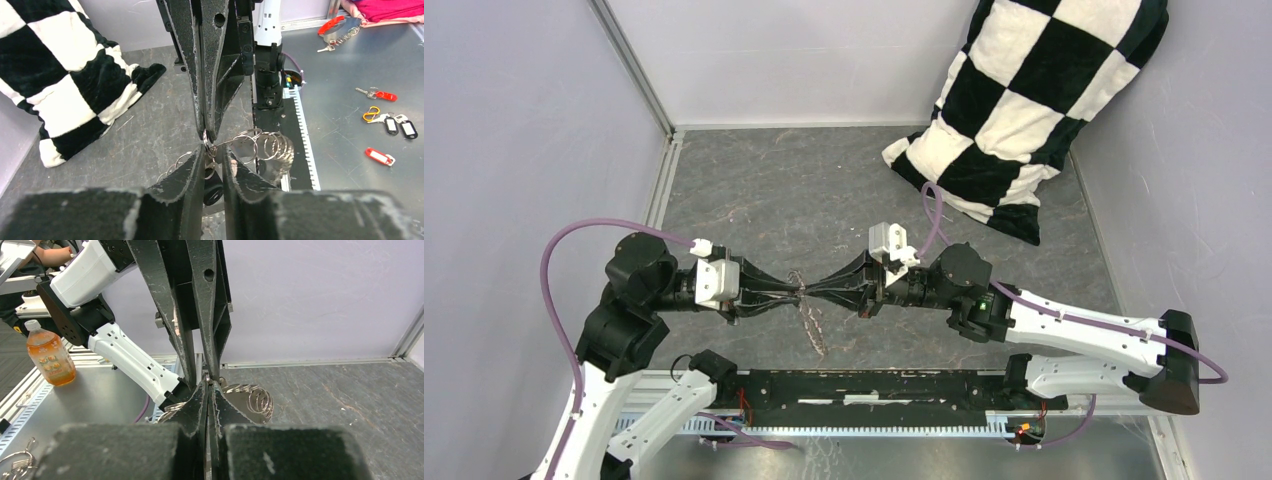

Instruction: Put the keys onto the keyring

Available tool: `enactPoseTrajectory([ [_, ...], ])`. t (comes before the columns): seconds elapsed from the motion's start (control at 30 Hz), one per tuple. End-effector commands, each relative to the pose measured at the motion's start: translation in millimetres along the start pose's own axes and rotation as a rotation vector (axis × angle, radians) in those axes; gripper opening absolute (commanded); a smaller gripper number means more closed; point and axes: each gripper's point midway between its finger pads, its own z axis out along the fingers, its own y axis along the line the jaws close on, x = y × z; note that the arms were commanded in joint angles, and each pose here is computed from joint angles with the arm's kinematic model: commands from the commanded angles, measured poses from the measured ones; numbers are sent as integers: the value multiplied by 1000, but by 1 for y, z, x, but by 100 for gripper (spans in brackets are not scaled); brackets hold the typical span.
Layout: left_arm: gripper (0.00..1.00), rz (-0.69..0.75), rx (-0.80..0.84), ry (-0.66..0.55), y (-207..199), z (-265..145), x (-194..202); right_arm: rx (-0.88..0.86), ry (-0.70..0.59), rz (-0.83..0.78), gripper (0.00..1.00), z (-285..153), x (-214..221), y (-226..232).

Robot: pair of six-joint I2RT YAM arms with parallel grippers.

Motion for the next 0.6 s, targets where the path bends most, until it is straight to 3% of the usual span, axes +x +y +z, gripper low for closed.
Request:
enactPoseTrajectory([
  [0.0, 22, 40, 35, -17, -5, -1, -11, -1, -91, -56, 1, 4, -34, 3],
  [0.17, 3, 39, 40, -15, -3, 0, -9, -41, -68, -58, 1, 8, -29, 9],
  [0.27, 2, 43, 27, -11, -1, 0, -8, -55, -43, -73, 1, 7, -29, 11],
  [0.57, 2, 86, 3, -4, 0, -2, -5, -57, 200, -163, 36, -2, -27, 6],
])
